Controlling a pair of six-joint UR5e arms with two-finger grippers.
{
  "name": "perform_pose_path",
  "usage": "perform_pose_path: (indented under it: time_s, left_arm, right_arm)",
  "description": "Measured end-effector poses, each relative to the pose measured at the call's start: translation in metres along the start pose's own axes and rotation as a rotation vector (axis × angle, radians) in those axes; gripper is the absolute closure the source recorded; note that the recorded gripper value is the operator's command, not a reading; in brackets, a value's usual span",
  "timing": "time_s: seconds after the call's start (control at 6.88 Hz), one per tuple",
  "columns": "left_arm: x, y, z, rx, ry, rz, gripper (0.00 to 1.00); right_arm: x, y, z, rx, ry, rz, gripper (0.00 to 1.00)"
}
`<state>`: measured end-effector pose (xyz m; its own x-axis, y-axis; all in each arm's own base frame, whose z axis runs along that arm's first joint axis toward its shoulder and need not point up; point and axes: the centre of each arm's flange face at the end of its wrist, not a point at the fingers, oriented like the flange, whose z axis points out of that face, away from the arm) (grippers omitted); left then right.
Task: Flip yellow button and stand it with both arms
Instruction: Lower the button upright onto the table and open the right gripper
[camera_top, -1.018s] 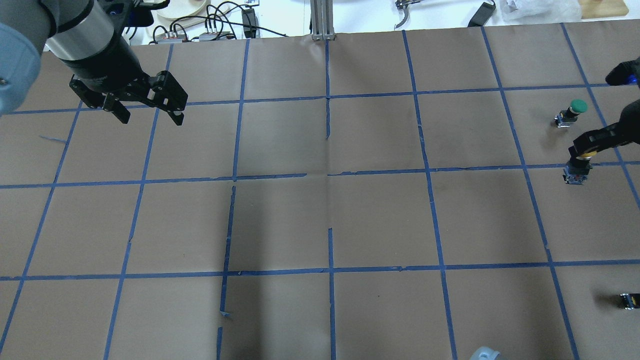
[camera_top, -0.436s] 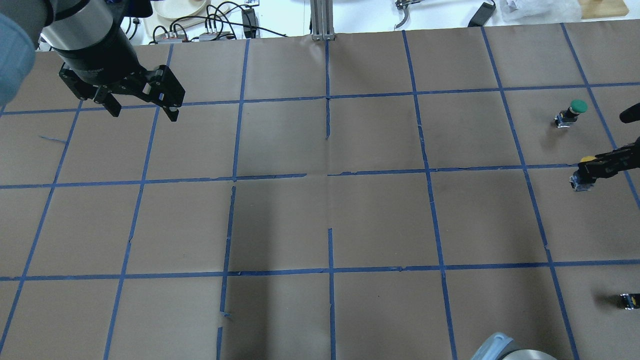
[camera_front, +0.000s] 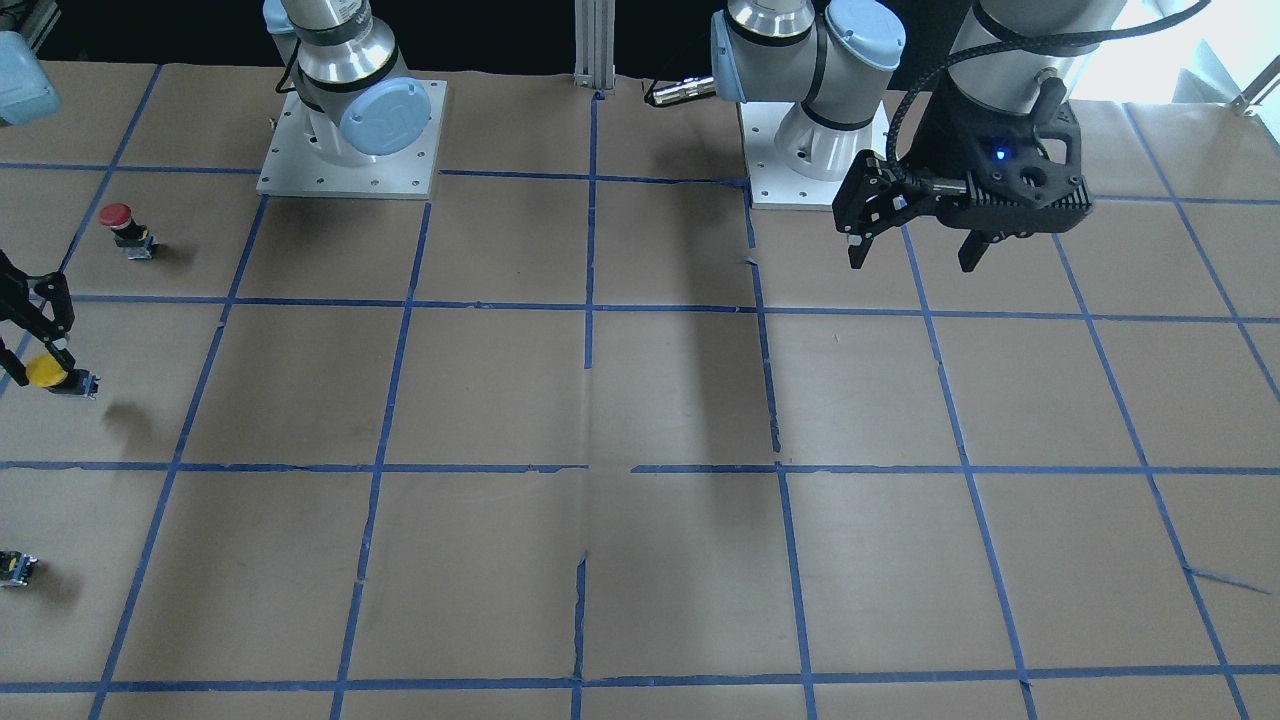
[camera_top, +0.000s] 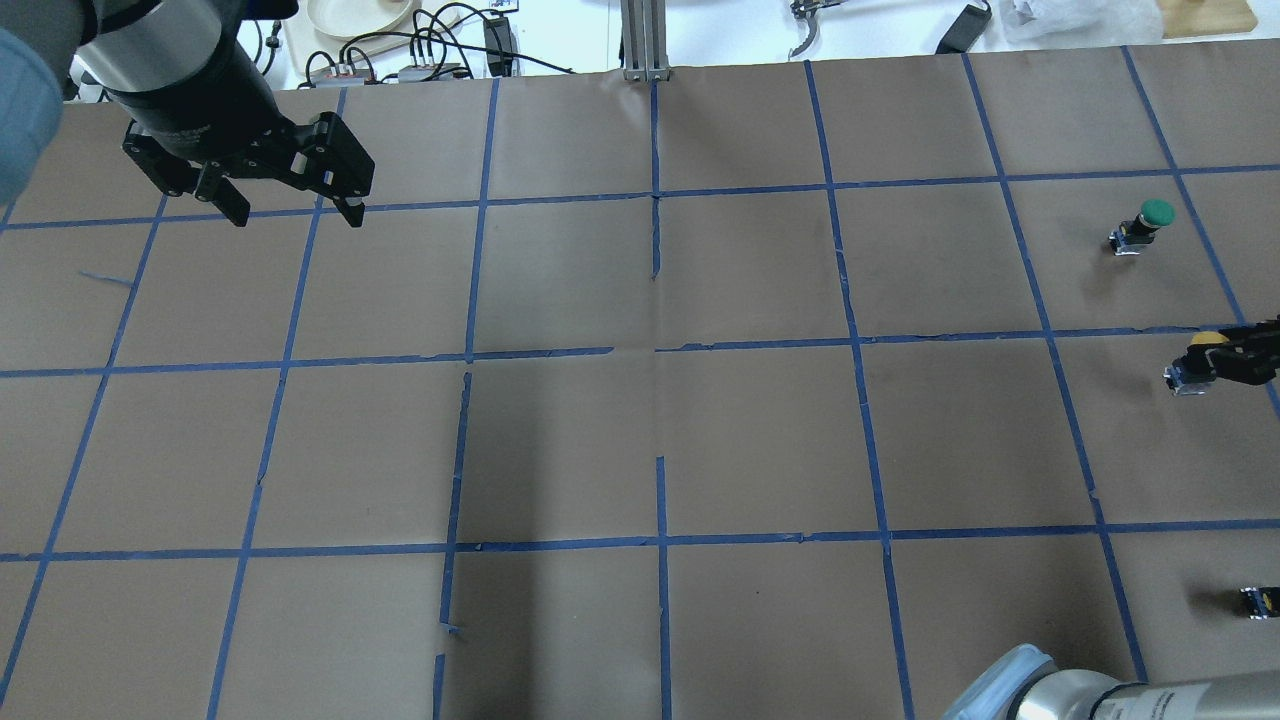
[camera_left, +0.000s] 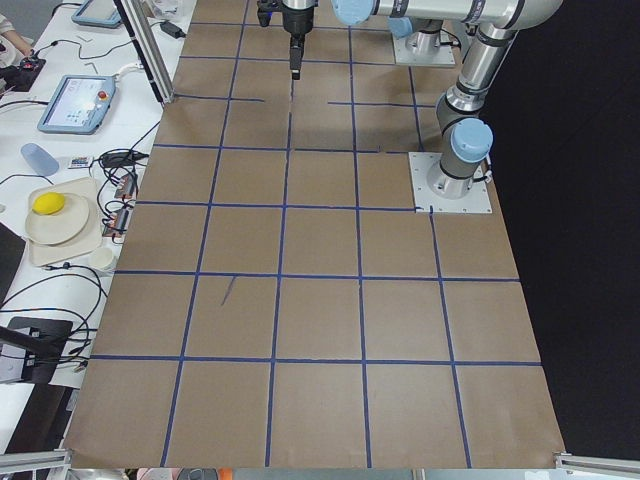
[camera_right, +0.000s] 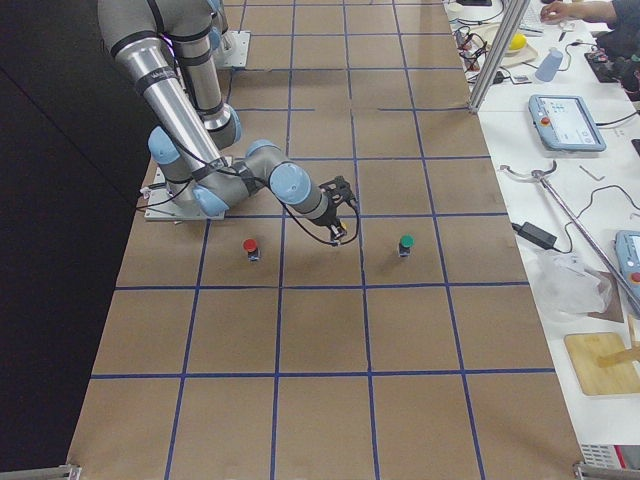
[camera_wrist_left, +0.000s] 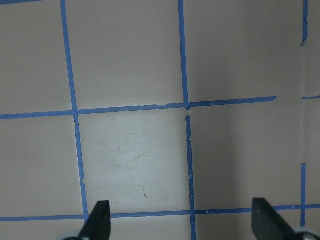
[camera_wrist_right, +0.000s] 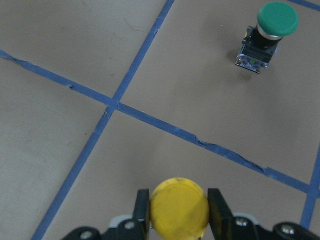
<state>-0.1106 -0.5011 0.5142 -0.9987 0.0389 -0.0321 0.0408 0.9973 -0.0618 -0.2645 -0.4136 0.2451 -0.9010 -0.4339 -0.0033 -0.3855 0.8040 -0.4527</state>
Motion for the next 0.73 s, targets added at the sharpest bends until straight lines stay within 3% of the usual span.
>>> perform_pose_path:
  time_s: [0.44, 0.58, 0.73]
  left_arm:
    - [-0.005, 0.006, -0.004, 0.028, -0.009, -0.002, 0.00]
    - [-0.005, 0.006, -0.004, 0.029, -0.010, -0.003, 0.00]
    - [-0.007, 0.006, -0.003, 0.029, -0.011, -0.008, 0.00]
  right_arm:
    - [0.007, 0.018, 0.010, 0.034, -0.012, -0.004, 0.80]
    - [0.001, 0.020, 0.012, 0.035, -0.018, -0.003, 0.75]
    - [-0.002, 0.020, 0.011, 0.034, -0.018, -0.004, 0.49]
